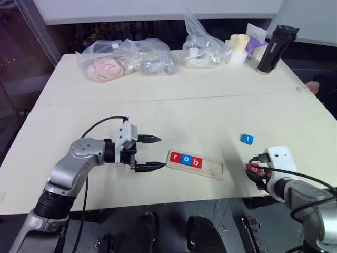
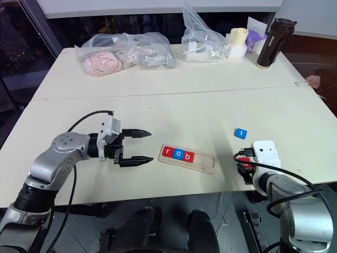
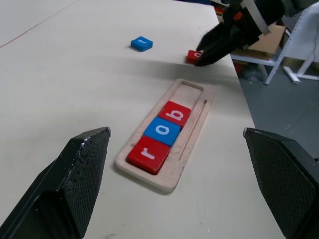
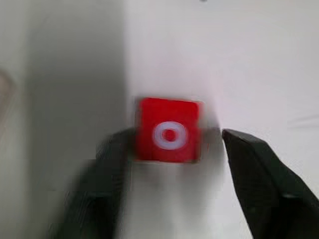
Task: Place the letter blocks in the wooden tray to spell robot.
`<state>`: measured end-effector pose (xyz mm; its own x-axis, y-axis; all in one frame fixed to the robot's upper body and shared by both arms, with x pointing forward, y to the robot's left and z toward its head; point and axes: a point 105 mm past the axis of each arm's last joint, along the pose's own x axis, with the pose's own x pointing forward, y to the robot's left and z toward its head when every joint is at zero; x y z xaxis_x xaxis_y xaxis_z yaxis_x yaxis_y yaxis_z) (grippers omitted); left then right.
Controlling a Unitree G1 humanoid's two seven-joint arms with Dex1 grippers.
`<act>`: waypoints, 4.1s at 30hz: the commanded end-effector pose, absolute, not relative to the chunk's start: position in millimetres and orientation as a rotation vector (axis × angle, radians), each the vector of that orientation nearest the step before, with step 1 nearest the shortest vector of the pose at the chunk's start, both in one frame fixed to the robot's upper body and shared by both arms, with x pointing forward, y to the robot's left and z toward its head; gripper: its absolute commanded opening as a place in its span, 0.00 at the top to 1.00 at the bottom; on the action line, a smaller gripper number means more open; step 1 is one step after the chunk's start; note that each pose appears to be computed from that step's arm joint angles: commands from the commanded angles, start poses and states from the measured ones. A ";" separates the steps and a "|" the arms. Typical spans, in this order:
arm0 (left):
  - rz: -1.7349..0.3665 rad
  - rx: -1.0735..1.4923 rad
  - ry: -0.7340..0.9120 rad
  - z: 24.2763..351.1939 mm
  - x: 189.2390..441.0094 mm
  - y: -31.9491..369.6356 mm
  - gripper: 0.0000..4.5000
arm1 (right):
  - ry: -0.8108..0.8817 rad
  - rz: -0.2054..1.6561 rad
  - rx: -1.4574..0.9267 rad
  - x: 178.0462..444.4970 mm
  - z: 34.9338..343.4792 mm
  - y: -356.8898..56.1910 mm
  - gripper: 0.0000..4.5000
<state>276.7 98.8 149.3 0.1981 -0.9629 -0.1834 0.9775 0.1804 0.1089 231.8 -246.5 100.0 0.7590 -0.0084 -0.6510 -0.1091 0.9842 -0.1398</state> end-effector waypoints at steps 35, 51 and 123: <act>-1.358 0.233 0.037 163.5 271.1 97.6 0.00 | 0.653 1.087 -0.781 274.6 104.6 -288.2 0.03; -1.353 0.227 0.032 163.4 271.1 95.9 0.00 | 0.616 1.125 -0.836 277.3 101.8 -276.1 0.74; -1.348 0.216 0.025 163.3 269.3 92.6 0.00 | 0.292 0.859 -0.753 332.7 149.5 -184.5 0.00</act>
